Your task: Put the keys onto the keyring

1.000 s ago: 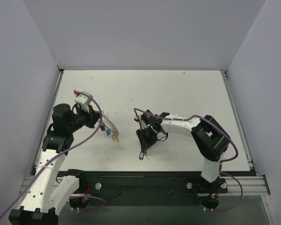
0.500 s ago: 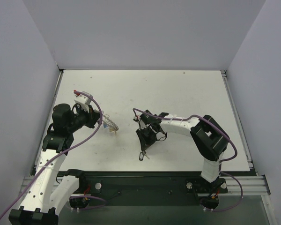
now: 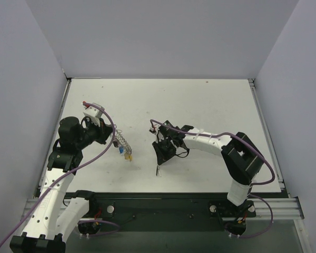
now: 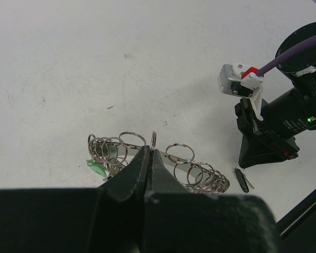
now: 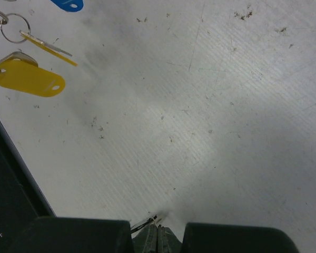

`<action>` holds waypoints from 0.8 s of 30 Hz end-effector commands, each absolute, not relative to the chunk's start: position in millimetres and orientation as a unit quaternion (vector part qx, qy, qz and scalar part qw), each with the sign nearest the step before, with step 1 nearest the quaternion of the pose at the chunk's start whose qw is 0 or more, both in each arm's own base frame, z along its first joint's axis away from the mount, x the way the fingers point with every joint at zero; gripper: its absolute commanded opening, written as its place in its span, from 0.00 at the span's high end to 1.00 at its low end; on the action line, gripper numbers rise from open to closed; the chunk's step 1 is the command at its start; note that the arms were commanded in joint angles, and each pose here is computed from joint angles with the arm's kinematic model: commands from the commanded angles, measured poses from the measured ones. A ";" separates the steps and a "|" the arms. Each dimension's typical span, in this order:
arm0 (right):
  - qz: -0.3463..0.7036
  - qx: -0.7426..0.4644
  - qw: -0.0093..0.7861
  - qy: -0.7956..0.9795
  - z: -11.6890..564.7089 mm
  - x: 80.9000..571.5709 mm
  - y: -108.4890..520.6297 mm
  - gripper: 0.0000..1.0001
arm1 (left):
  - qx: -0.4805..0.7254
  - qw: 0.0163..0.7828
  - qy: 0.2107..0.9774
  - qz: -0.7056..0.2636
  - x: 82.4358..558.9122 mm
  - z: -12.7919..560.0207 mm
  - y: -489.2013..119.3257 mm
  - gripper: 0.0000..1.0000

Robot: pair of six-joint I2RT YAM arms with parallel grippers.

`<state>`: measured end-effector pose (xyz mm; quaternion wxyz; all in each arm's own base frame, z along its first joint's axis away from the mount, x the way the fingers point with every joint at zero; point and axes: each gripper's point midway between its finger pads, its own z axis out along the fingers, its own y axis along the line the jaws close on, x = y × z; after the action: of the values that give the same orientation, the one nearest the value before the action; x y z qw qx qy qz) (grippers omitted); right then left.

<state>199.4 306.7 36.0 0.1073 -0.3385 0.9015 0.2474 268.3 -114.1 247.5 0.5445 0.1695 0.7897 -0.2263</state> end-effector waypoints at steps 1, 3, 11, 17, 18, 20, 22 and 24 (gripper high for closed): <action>0.246 -0.348 0.099 0.899 30.3 197.0 309.5 1.00 | 0.181 0.585 0.759 -0.220 272.3 275.0 -114.1 1.00; 0.248 -0.348 0.100 0.899 29.7 197.9 310.3 1.00 | 0.181 0.585 0.759 -0.220 272.1 274.3 -114.6 1.00; 0.269 -0.345 0.093 0.895 28.7 195.7 318.0 0.94 | 0.182 0.584 0.760 -0.222 272.0 273.9 -115.0 1.00; 0.274 -0.339 0.081 0.896 21.3 192.6 319.8 0.90 | 0.182 0.585 0.759 -0.220 271.7 274.3 -114.4 1.00; 0.275 -0.339 0.078 0.896 19.4 191.4 320.5 0.90 | 0.182 0.585 0.759 -0.220 271.7 274.4 -114.3 1.00; 0.276 -0.337 0.075 0.897 17.3 191.1 321.0 0.89 | 0.182 0.584 0.760 -0.221 271.8 274.0 -114.7 1.00; 0.278 -0.336 0.074 0.897 16.3 191.4 321.6 0.88 | 0.183 0.585 0.759 -0.220 272.0 274.3 -114.7 1.00; 0.278 -0.335 0.073 0.897 15.0 191.2 322.0 0.87 | 0.182 0.585 0.759 -0.220 272.1 274.3 -114.5 1.00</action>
<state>195.7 316.4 11.9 0.0790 -0.3343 0.9012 0.2644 268.4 -113.9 247.6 0.5450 0.1695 0.7895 -0.2256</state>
